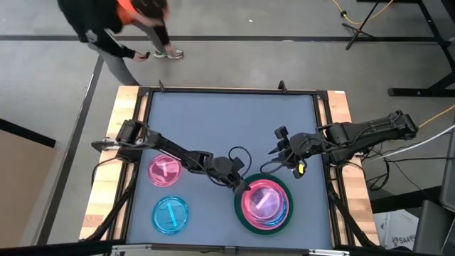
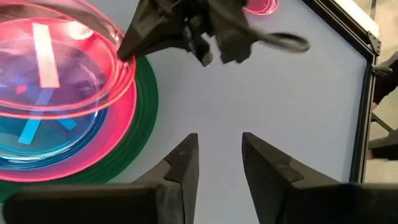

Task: Stack plastic plates
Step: Stack the right light pink plate on top of the blue plate

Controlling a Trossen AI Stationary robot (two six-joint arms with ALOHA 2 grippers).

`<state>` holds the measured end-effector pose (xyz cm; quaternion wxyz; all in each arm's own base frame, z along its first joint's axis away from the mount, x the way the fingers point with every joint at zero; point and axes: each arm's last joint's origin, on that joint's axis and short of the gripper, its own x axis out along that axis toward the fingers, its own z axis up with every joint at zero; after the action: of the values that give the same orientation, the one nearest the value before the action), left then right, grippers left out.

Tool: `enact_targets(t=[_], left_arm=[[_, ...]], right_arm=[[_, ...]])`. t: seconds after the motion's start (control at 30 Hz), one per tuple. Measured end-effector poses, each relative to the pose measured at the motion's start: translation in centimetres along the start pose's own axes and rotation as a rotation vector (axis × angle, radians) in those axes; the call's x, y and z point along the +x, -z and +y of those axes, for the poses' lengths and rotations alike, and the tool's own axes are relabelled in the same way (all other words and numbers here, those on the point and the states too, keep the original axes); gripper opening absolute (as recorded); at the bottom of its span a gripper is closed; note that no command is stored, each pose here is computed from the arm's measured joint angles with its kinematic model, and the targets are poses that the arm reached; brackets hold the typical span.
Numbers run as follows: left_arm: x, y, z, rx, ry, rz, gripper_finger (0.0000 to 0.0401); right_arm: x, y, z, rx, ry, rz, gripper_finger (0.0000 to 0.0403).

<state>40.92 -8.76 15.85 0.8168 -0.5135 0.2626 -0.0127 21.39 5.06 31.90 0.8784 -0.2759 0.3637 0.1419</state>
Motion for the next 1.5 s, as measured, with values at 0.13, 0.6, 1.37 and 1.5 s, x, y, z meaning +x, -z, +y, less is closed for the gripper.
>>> enact_targets(t=[0.13,0.6,1.37,1.5], left_arm=[[1.6,-0.4,-0.7,0.022,0.031,0.0,0.0001],[3.9,-1.0,-1.1,0.148,-0.105,0.036,0.0002],[3.9,-0.7,-0.9,0.22,-0.168,0.0,0.0068],[3.9,-0.6,-0.9,0.279,-0.173,0.003,0.009]], right_arm=[[0.0,0.0,0.0,0.0,0.0,0.0,0.0113],[0.0,0.0,0.0,0.0,-0.001,0.0,0.0113],[0.0,0.0,0.0,0.0,-0.001,0.001,0.0113],[0.0,0.0,0.0,0.0,-0.001,0.001,0.0113]])
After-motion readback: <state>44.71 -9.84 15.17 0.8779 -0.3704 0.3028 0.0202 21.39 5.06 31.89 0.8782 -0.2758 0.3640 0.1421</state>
